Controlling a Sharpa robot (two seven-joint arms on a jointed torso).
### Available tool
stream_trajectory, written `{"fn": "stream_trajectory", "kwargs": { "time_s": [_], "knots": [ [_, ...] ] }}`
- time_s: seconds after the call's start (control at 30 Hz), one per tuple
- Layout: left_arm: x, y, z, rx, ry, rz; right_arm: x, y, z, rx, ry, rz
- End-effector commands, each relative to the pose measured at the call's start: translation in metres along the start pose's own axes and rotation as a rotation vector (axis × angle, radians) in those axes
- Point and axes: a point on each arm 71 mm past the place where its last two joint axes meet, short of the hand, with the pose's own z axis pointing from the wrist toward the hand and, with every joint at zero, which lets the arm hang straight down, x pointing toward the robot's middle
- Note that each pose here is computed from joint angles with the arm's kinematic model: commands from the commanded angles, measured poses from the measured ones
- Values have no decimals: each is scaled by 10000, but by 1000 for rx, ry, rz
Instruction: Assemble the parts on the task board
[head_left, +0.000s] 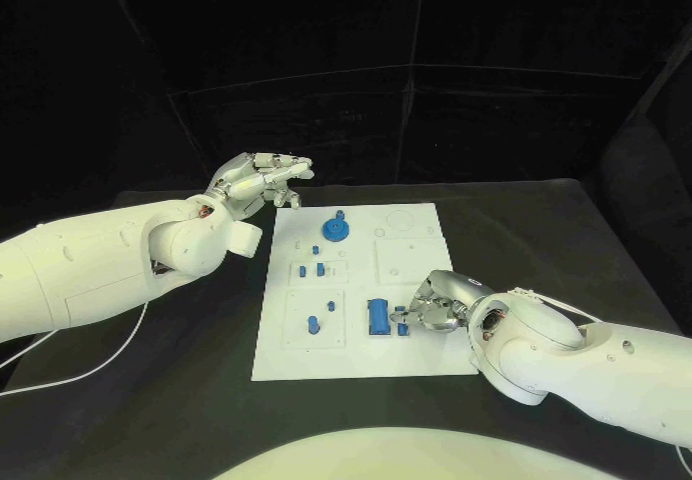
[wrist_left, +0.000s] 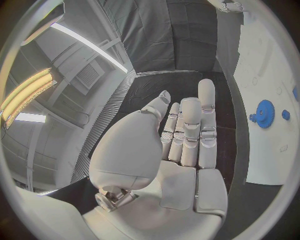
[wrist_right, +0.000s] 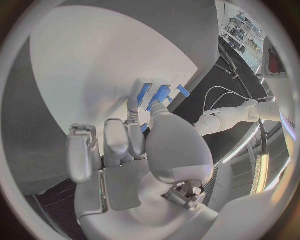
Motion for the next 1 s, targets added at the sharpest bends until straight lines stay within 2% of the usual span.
{"fn": "stream_trajectory", "kwargs": {
  "time_s": [0.03, 0.33, 0.47, 0.57, 0.77, 1.0],
  "knots": [
    [9, -15, 1, 6, 8, -2, -15, 12, -13, -12, -12, -18],
    [5, -16, 1, 7, 7, -1, -61, -33, -61, -23, -42, 2],
    [0, -16, 6, 9, 5, 0, -120, -82, -97, -71, -68, 96],
    [-6, -16, 13, 13, 0, 3, -230, -132, -96, -123, -95, 188],
    [-42, 15, 65, 22, -24, 17, -596, -290, 110, -219, -153, 409],
    [-123, 78, 151, 37, -82, 23, -921, -466, 477, -306, -182, 683]
  ]
}}
